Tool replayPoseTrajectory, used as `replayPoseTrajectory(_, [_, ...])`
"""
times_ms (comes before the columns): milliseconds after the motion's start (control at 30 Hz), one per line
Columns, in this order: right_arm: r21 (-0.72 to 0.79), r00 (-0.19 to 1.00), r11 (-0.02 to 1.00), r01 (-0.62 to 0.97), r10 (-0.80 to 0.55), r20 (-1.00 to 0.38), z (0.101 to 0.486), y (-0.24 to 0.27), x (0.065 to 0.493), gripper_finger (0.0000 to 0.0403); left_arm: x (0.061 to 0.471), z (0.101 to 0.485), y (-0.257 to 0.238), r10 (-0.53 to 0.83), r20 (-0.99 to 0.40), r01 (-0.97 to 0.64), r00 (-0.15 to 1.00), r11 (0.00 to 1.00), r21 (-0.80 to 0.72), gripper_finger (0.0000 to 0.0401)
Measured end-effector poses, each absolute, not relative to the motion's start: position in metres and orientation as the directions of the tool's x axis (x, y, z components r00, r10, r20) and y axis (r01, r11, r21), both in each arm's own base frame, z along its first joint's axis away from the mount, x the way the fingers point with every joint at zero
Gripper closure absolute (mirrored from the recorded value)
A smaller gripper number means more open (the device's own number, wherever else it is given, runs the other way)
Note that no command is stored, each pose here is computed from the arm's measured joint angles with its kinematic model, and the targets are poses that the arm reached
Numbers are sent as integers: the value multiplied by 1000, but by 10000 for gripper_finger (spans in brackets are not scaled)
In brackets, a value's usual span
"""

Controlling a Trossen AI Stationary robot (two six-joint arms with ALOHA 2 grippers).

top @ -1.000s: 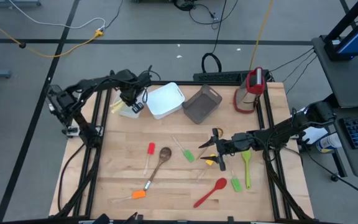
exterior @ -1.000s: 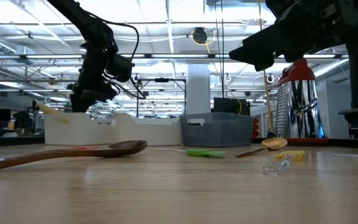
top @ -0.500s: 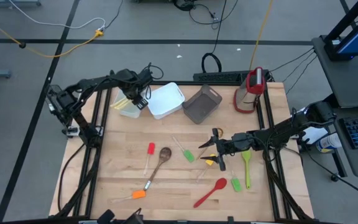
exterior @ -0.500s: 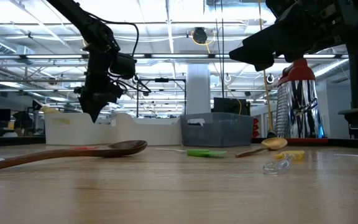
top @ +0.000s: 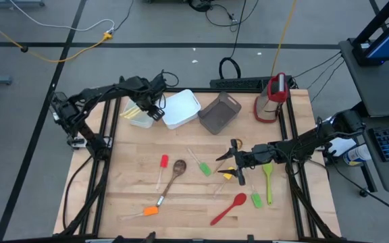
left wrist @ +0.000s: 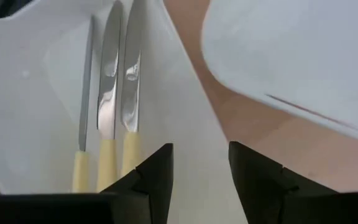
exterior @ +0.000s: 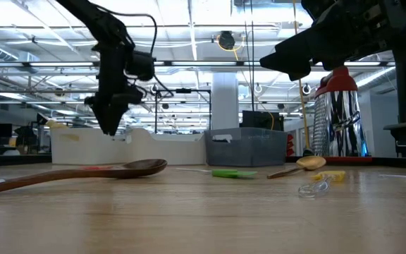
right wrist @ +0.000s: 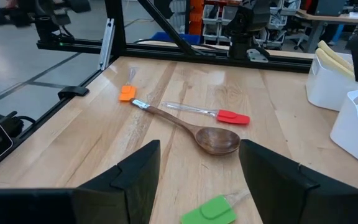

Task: Pick & Place Kitchen Items
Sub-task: Put the red spatula into the right white bin

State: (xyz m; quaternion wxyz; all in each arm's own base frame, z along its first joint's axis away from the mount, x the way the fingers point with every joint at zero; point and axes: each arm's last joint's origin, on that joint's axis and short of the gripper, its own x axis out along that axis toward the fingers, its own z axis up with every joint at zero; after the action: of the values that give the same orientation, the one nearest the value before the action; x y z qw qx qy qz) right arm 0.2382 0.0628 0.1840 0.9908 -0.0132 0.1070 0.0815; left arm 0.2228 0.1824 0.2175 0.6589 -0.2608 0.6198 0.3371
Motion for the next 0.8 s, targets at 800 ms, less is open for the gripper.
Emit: replayPoseTrajectory(800, [21, 963, 987, -158, 158, -216, 184, 63, 238, 190, 246, 248, -50, 381, -825, -750, 418, 657, -77, 242])
